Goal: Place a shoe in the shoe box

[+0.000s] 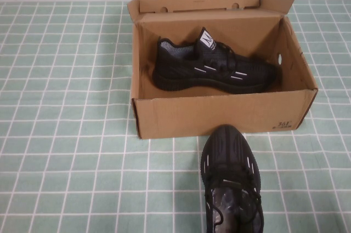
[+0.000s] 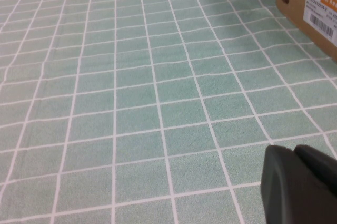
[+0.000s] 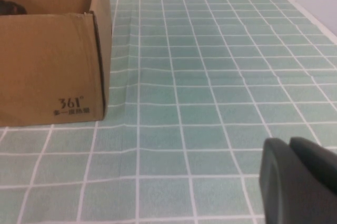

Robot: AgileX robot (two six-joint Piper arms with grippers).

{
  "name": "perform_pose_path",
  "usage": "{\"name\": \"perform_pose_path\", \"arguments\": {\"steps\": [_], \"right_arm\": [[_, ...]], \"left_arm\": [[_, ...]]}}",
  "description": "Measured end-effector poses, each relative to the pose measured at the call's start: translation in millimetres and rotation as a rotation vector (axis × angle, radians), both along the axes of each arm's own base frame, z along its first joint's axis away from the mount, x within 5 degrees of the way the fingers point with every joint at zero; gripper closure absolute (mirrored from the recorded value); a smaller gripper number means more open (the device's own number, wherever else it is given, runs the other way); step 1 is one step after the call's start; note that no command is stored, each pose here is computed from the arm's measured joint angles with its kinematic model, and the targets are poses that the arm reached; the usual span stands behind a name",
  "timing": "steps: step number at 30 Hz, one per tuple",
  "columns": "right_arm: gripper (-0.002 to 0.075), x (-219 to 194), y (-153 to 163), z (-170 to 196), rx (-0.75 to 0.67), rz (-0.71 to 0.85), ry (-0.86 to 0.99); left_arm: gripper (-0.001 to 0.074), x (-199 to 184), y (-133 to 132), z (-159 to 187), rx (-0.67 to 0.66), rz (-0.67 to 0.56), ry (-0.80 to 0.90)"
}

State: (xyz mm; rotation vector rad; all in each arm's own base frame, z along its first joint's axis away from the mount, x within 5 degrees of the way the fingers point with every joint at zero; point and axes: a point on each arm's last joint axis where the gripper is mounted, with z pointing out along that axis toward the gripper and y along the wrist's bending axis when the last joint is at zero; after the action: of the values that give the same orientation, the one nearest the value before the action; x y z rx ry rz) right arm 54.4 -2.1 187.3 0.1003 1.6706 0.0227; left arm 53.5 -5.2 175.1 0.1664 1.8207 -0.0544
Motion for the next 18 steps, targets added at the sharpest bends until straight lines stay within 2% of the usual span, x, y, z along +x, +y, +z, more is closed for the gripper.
{"name": "perform_pose_path", "arguments": {"steps": [12,18], "right_arm": [[0.0733,0.1,-0.1,1.4,-0.001,-0.001,-0.015],[0.0733,0.3,-0.7,14.5,-0.008,-0.008,-0.159]], "left_arm": [[0.0739,0.0,0.0,0.2,0.0,0.0,-0.002],[0.0739,1.2,-1.1,5.7,-0.037,-0.004,-0.06]]}}
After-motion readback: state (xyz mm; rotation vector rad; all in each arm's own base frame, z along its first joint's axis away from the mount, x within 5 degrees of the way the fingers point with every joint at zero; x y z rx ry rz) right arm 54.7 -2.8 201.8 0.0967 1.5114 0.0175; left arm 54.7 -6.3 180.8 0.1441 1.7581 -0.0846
